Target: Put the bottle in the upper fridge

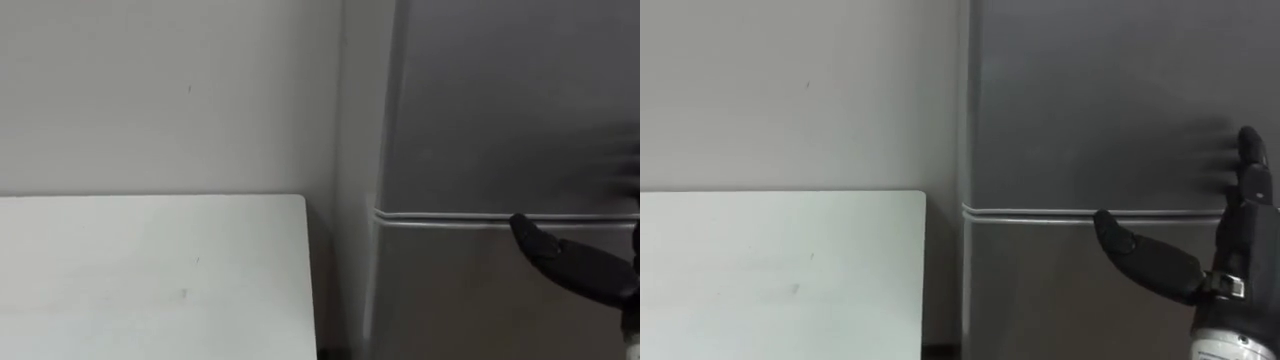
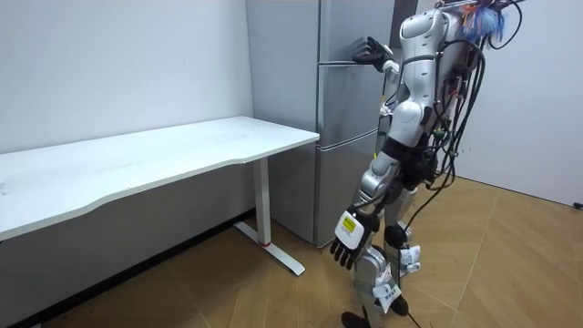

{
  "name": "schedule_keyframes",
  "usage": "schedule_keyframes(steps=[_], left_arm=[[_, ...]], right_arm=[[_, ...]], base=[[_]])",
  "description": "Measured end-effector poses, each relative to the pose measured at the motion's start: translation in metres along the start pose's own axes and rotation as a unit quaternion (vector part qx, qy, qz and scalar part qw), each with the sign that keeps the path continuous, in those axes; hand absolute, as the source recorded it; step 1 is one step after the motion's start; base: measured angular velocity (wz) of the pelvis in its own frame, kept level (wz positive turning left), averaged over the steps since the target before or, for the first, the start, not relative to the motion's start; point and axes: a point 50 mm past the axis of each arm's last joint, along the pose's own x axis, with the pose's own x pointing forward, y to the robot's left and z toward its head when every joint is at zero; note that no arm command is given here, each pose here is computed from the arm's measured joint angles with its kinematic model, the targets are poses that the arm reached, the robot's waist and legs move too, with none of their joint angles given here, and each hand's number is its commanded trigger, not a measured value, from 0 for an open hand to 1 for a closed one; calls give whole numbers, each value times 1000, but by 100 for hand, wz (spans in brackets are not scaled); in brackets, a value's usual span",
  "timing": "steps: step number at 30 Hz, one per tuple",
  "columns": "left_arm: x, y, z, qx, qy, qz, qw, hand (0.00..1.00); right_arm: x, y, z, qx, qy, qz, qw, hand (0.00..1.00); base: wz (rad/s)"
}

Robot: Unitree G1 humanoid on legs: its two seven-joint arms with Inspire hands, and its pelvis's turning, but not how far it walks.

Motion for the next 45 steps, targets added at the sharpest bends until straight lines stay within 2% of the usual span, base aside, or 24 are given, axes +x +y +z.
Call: schedule_keyframes(steps=[6, 14, 23, 29, 31, 39, 45], left_arm=[[0, 0, 0, 0, -2, 0, 1000, 0], [-3, 0, -14, -13, 9, 3, 1000, 0], [-8, 3, -28, -65, 9, 21, 998, 0], [-9, 11, -28, -85, 4, 37, 996, 0], [-9, 14, -28, -90, 0, 44, 995, 0], [-10, 18, -27, -99, -5, 52, 994, 0], [-11, 20, -27, -108, -8, 58, 992, 0]], right_arm=[[0, 1, 0, 0, -1, 9, 1000, 0], [1, -3, 0, 2, -4, 43, 999, 0], [3, -39, 2, -58, -21, 38, 997, 0], [16, -73, 15, -63, -49, -20, 997, 0], [18, -88, 12, -72, -48, -63, 994, 0], [14, -122, 14, -84, -50, -185, 978, 0], [5, -145, 0, -75, -10, -257, 964, 0]], base=[[5], [10], [11], [6], [4], [1], [0]])
